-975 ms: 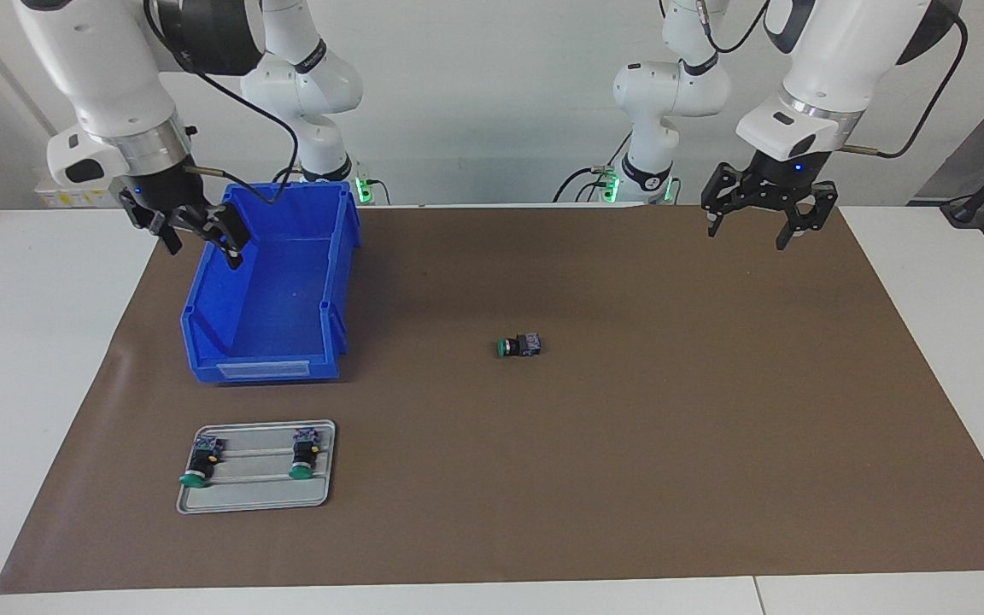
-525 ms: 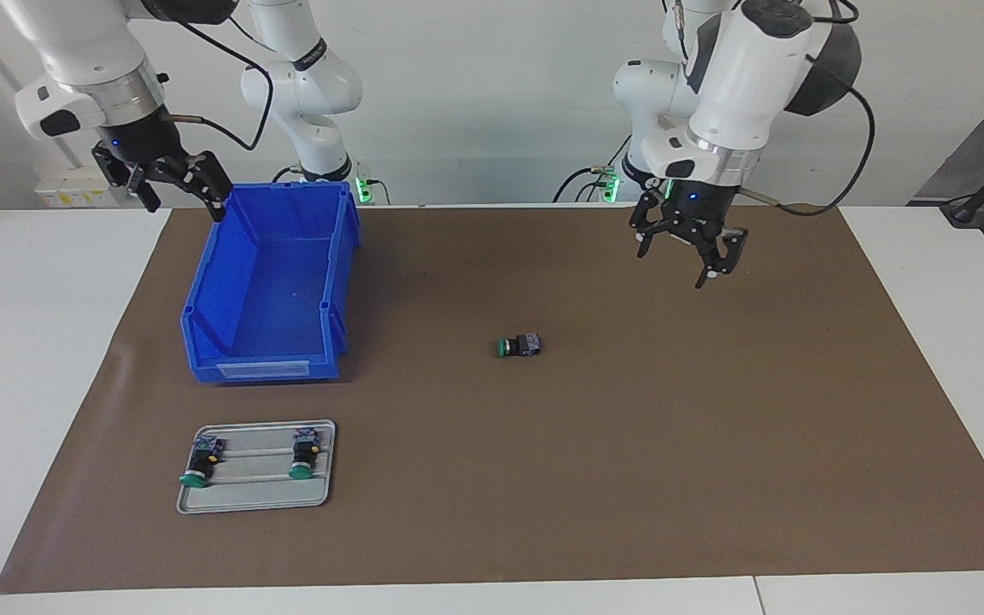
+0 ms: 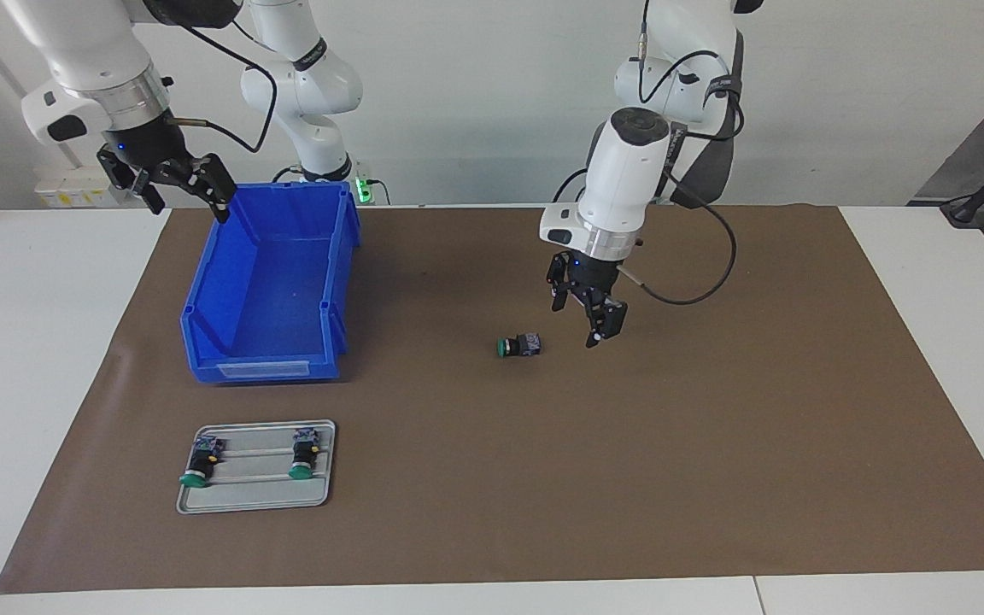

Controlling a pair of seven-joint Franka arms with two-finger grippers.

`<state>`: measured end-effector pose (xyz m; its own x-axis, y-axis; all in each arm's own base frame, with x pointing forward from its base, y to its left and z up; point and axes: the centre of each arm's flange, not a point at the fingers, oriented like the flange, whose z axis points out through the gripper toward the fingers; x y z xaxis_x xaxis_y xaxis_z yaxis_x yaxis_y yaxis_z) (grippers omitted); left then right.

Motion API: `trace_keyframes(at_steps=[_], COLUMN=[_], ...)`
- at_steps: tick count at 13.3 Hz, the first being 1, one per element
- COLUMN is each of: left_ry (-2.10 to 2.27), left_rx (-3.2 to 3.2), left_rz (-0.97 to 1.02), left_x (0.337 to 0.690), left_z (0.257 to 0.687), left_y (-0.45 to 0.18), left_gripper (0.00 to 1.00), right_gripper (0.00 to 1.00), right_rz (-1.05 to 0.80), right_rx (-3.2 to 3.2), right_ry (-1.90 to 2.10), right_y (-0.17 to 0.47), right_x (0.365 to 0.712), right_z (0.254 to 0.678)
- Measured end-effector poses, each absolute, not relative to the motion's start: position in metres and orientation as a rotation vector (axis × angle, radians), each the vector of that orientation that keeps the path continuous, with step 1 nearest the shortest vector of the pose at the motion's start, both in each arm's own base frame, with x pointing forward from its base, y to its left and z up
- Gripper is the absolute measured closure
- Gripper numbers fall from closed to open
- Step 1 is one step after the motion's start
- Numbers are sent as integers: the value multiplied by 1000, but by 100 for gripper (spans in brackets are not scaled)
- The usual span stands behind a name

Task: Place and press button with both arms
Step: 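Withdraw the right gripper while the left gripper reaches toward the part, then grasp the green-capped part with the left gripper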

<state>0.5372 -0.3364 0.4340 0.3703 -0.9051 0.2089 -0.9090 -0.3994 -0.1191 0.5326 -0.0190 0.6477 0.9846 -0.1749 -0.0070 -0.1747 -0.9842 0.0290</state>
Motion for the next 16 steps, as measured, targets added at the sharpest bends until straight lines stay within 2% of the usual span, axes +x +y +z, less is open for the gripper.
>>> trace_keyframes(at_steps=[3,6,10,14,16], left_ry=[-1812,-1856,-1925,-1893,-1899], left_rx=[2510,2486,2438,2421,2414], left_rz=[341,265,202,260,260], left_x=[518,511,500,496,493], left_z=[369,325,304,305,305], left_y=[-389,-401,-397,-406,-409], left_gripper=[5,6,8,13,38], right_gripper=[0,0,0,0,0], right_rz=[-12,-31,-57,-64,-64], right_rx=[3104,3104,3104,3105,3105], right_ry=[-238,-229,-209,-187,-186], right_y=[-19,-17,-14,-7,-6], right_x=[532,531,530,530,530], right_z=[649,647,644,644,644])
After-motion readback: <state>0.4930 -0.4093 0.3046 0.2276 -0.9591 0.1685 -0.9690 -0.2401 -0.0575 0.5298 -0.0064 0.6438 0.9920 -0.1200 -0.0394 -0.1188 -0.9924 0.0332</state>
